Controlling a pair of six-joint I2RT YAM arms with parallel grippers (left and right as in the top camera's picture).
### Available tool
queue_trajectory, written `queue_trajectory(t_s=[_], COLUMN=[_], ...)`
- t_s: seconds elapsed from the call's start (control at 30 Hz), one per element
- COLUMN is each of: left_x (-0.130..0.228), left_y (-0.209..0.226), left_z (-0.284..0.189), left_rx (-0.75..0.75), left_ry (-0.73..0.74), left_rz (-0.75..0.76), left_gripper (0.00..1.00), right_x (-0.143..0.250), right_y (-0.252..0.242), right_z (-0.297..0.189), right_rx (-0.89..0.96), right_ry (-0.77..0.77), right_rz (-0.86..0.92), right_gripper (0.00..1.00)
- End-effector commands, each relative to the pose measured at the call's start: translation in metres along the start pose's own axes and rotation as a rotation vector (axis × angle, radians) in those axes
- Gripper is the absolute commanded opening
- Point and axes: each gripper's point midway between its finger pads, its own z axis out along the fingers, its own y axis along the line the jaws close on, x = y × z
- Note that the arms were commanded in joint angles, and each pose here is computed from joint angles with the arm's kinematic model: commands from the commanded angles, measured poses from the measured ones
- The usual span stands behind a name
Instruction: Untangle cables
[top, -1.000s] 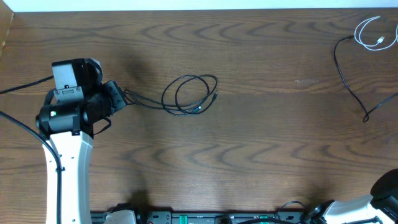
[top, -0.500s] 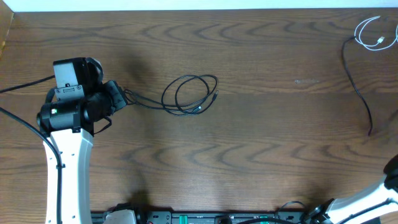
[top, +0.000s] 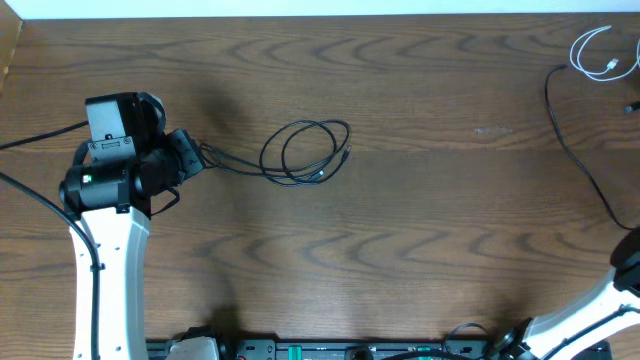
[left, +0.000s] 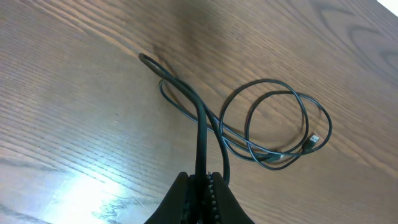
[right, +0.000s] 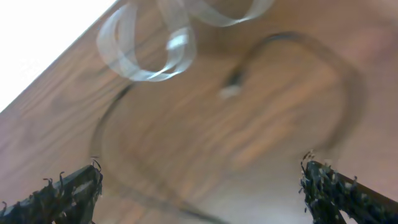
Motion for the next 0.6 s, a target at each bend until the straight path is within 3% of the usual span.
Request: queue_trajectory(t_s=[0.0, 0.13, 0.27, 0.43, 0.57], left_x=[-0.004, -0.004, -0.006, -0.001, 0.014], left_y=[-0.016, -0.05, -0.072, -0.08, -0.094], left_z=[-0.002, -0.004, -0.006, -0.006, 0.002], left_rx=[0.06, 0.207, 0.28, 0.294, 0.329], left_ry=[-0.005, -0.018, -0.044, -0.036, 0.021], left_rz=[0.058, 0.189, 0.249, 0.268, 0.289], left_gripper=[0.07, 0.08, 0.08, 0.08, 0.08], right_x=[0.018, 0.059, 0.101, 0.151, 0.174], right_y=[0.087, 0.155, 0.207, 0.26, 0.28], right_z=[-0.015, -0.024, -0.028, -0.029, -0.018], right_rx=[-0.3, -0.502, -0.56, -0.547, -0.401], right_ry=[0.044, 0.156, 0.258, 0.356, 0.356], right_rz=[-0.201, -0.295, -0.373, -0.435, -0.451], right_gripper=[0.99, 0.99, 0.99, 0.99, 0.99])
